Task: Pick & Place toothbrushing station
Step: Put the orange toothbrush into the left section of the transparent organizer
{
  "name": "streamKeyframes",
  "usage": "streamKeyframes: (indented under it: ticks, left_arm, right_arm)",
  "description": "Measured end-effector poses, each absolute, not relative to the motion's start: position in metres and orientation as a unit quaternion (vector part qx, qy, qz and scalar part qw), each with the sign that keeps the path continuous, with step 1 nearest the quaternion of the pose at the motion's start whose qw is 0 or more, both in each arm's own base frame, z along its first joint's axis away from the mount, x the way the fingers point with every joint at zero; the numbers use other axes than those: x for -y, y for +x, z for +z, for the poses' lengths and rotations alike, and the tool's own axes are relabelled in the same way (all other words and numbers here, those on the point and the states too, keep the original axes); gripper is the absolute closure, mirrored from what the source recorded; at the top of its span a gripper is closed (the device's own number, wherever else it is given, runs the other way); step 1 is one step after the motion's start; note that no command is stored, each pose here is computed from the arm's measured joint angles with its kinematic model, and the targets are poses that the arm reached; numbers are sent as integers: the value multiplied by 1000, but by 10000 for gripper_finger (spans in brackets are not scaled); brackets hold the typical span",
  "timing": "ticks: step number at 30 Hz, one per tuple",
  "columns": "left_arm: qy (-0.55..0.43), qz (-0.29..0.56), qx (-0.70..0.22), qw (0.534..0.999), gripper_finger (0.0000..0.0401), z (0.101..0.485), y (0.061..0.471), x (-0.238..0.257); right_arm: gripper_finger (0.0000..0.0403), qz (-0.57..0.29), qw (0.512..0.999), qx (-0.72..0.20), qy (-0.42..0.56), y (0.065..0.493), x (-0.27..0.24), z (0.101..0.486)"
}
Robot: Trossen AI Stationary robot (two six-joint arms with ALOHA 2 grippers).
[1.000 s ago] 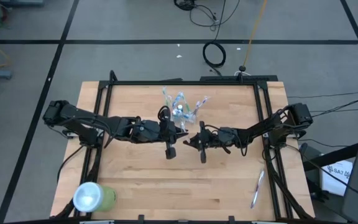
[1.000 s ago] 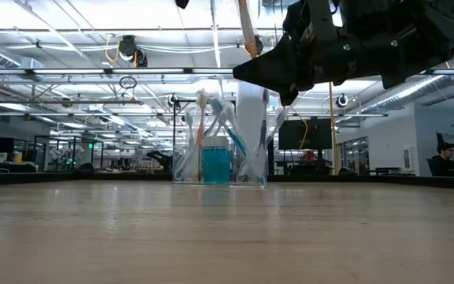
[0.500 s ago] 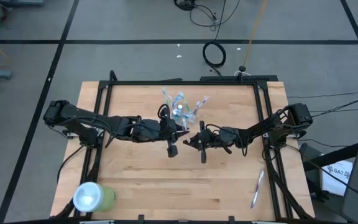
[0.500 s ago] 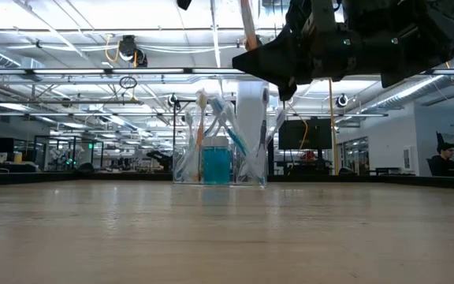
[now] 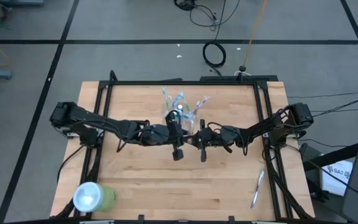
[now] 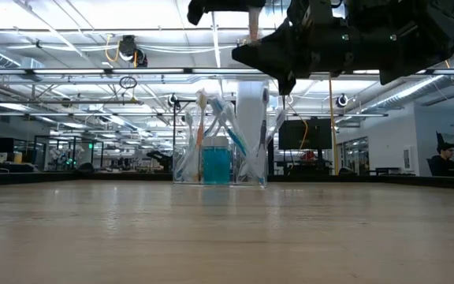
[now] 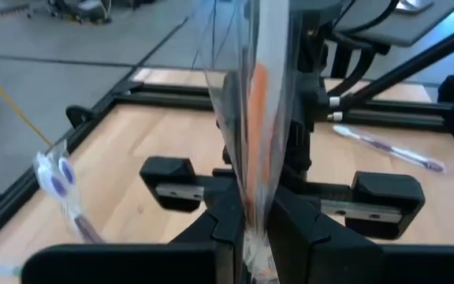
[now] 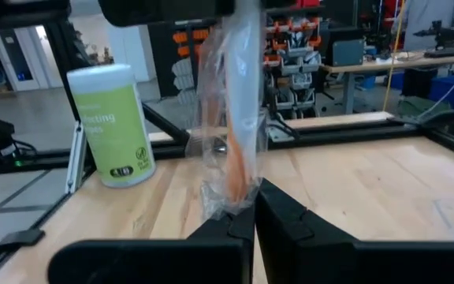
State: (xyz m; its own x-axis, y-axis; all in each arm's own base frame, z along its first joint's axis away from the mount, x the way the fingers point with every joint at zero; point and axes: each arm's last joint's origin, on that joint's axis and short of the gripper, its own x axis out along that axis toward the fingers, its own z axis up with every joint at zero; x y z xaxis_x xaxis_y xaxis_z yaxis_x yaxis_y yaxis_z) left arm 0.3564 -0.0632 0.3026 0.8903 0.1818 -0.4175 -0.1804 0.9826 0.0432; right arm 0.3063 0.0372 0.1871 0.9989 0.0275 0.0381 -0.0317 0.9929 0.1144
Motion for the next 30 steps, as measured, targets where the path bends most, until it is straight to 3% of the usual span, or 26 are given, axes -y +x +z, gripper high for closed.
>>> streamKeyframes:
  ticks: [9,15,22,30]
  left_arm:
    - [7,92,-207,974,387,303,359,61]
    - [9,96,-204,974,375,308,354,59]
    - [19,107,-186,976,387,332,334,54]
    - [63,204,-169,962,388,358,307,35]
  right_arm:
    - [403,13,998,12,57,306,-37,186]
    - [399,13,998,9,57,306,-37,185]
    - [353,-16,997,-18,70,306,-35,181]
    - [289,-24,994,-61,89,306,-34,172]
